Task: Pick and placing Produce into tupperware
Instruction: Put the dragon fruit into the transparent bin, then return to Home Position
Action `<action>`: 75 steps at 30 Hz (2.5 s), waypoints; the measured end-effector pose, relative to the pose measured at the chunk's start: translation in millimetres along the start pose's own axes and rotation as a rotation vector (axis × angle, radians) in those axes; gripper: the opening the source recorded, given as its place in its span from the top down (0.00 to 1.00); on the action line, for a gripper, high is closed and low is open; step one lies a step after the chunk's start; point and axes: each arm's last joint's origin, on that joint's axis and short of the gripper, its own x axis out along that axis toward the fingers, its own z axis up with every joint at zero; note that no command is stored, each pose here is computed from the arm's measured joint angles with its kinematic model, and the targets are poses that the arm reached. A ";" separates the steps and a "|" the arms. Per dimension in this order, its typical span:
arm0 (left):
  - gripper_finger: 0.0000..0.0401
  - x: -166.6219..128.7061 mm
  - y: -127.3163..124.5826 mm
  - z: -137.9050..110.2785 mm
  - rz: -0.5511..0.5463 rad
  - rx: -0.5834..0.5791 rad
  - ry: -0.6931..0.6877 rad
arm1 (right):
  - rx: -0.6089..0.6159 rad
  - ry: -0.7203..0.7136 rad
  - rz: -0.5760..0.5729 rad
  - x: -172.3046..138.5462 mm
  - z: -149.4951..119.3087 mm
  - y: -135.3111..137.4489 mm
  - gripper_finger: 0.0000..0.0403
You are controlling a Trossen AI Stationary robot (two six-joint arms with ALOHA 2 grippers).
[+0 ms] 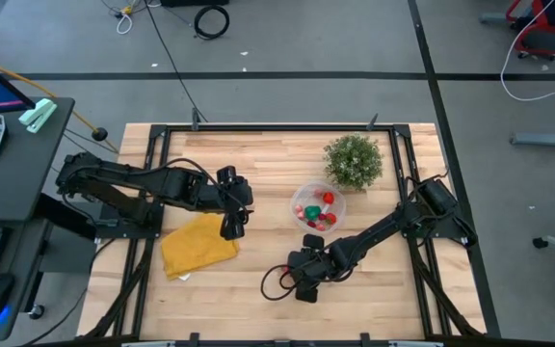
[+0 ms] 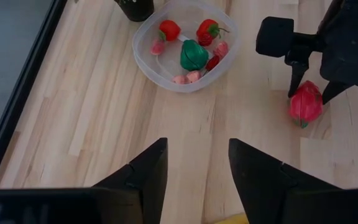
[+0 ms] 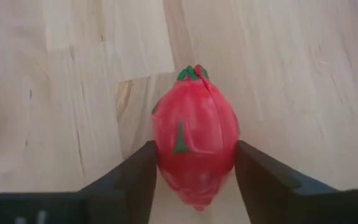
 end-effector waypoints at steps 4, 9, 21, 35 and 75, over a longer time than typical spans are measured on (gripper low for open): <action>0.56 0.0 0.0 0.0 0.000 0.000 0.000 | 0.005 -0.001 0.001 -0.9 0.3 0.1 0.54; 0.57 0.0 0.0 0.0 0.000 0.000 0.000 | 0.029 -0.010 0.007 -5.0 5.7 2.8 0.52; 0.57 0.0 -0.1 0.0 0.000 -0.012 -0.001 | -0.007 0.080 -0.330 -53.3 33.2 -7.5 0.52; 0.57 0.0 0.0 -0.3 0.000 -0.062 0.003 | 0.143 0.263 -0.623 -71.9 60.3 -104.6 0.51; 0.55 -142.0 53.9 -93.8 0.222 -0.496 0.071 | 0.287 -0.258 -0.476 -293.3 -18.2 -120.9 0.36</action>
